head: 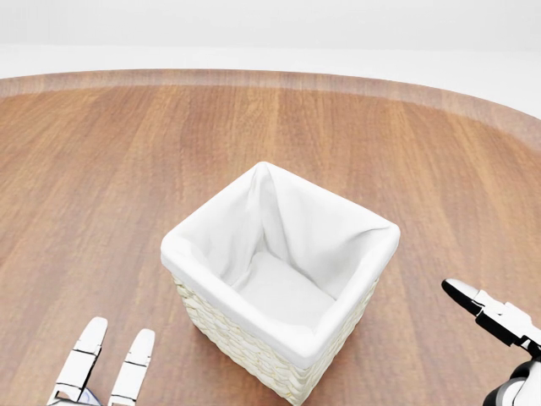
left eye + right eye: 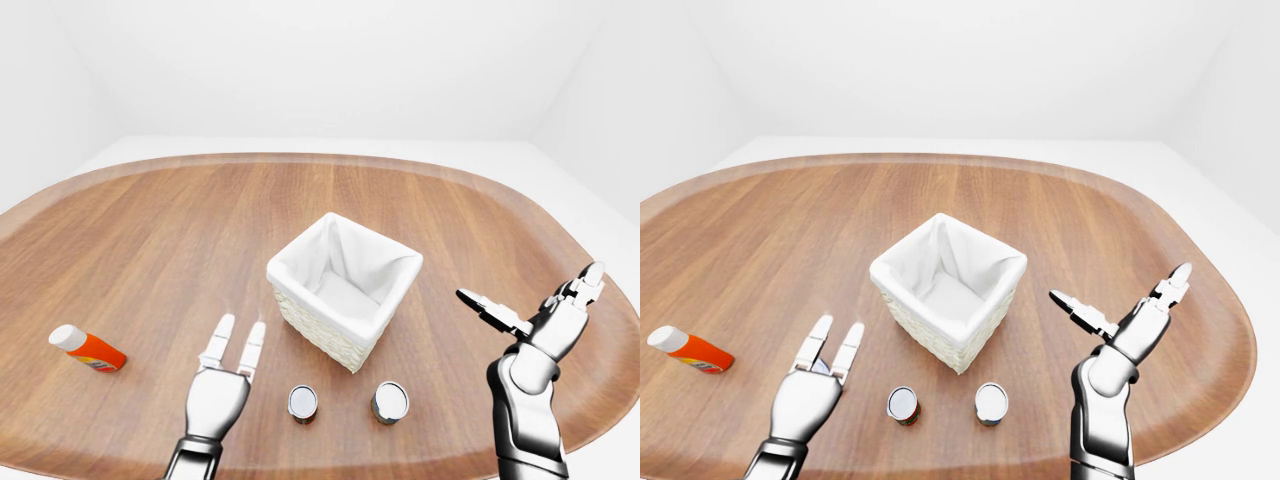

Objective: Pick up the alphabet soup and the cream cheese box, and put them in the basket.

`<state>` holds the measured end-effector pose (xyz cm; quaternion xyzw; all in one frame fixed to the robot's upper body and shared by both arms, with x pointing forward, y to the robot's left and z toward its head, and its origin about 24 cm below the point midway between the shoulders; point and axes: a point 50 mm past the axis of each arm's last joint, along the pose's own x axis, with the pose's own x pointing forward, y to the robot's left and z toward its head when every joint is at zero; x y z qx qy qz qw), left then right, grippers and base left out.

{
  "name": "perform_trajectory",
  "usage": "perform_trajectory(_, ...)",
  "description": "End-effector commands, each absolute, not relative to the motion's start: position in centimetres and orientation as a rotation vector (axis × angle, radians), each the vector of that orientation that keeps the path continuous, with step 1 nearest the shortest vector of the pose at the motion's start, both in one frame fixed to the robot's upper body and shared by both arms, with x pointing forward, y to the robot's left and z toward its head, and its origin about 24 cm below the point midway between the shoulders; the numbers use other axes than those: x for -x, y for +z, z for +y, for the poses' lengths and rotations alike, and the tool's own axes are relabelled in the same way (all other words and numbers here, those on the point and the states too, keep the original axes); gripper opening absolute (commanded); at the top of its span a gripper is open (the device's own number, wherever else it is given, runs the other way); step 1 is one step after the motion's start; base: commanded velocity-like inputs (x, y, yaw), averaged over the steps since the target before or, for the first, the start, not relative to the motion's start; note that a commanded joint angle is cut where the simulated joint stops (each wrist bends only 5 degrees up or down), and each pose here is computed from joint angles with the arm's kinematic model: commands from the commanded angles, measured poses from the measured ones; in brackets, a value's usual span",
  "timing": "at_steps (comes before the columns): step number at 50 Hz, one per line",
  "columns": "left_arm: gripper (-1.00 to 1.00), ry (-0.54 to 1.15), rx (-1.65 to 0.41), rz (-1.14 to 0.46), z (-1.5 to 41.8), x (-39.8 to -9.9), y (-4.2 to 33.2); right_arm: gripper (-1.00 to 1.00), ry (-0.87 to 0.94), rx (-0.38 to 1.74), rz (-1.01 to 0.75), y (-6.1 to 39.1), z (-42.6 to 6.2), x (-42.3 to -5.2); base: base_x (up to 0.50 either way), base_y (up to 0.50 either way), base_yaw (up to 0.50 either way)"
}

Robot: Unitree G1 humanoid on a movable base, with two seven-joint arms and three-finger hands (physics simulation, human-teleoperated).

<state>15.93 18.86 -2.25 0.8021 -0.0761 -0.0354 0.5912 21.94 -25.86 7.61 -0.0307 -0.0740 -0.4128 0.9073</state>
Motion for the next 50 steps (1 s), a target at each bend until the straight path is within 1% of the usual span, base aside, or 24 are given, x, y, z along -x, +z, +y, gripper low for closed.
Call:
perform_trajectory(1, 1.00, -0.117, -1.860, -0.105, 19.6, -16.0, -3.7, 1.00, -0.853, 0.064, -0.153, 7.6, -25.9, -21.9, 0.00, 0.00, 0.00)
perform_trajectory(27, 1.00, -0.189, -1.842, 0.009, 20.2, -17.2, -6.4, 1.00, -0.852, 0.068, -0.150, 7.6, -25.8, -21.8, 0.00, 0.00, 0.00)
perform_trajectory(50, 1.00, -0.207, -1.838, 0.023, 20.2, -18.3, -6.9, 1.00, -0.849, 0.068, -0.149, 7.4, -25.8, -22.0, 0.00, 0.00, 0.00)
